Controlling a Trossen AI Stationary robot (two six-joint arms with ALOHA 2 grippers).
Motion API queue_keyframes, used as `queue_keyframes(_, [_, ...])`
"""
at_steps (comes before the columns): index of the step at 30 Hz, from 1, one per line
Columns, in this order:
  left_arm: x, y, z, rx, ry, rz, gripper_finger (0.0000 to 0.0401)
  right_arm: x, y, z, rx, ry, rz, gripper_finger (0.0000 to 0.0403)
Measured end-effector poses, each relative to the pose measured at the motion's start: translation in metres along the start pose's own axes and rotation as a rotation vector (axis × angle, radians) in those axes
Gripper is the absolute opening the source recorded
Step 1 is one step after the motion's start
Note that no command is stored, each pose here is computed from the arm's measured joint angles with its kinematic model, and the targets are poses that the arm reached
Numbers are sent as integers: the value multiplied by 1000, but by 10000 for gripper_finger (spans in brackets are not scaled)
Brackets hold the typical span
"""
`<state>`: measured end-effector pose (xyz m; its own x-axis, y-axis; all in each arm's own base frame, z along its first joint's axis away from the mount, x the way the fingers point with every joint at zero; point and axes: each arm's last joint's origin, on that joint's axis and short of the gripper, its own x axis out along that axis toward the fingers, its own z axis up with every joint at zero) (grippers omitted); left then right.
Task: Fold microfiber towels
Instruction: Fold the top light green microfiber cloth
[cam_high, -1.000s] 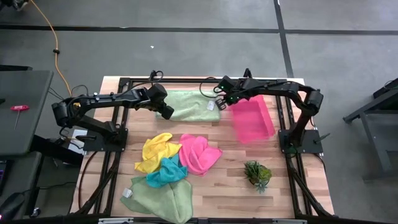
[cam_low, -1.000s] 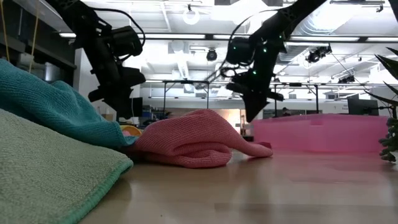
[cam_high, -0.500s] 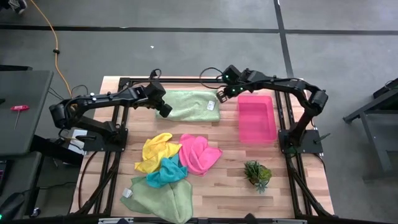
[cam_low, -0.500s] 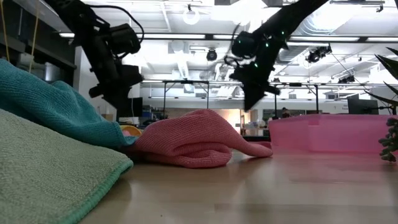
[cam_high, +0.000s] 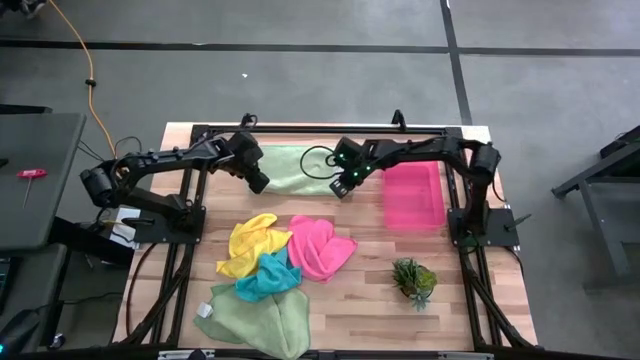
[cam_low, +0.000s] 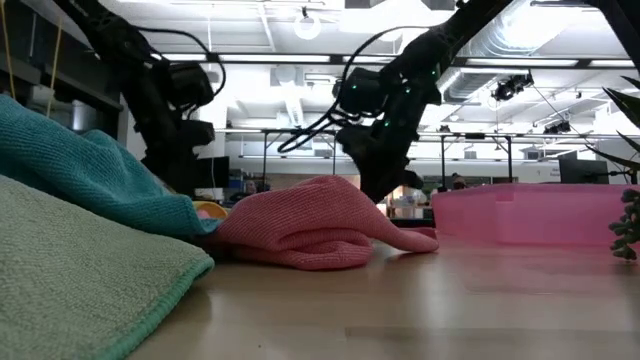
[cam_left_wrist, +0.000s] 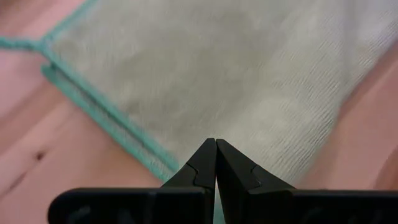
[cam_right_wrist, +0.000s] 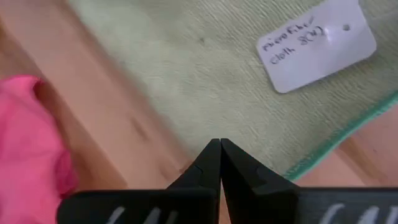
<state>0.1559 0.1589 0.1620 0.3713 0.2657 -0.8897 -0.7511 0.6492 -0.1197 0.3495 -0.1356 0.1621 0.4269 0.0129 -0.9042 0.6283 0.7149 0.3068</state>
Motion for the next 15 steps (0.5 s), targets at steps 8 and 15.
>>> queue_keyframes(8, [9, 2, -6, -15, -73, 15, 0, 12, -3, -3, 31, 31, -27, 0])
queue_keyframes(15, [17, 5, -15, -16, -130, 57, 0, 14, 8, -9, 8, 48, -19, 0])
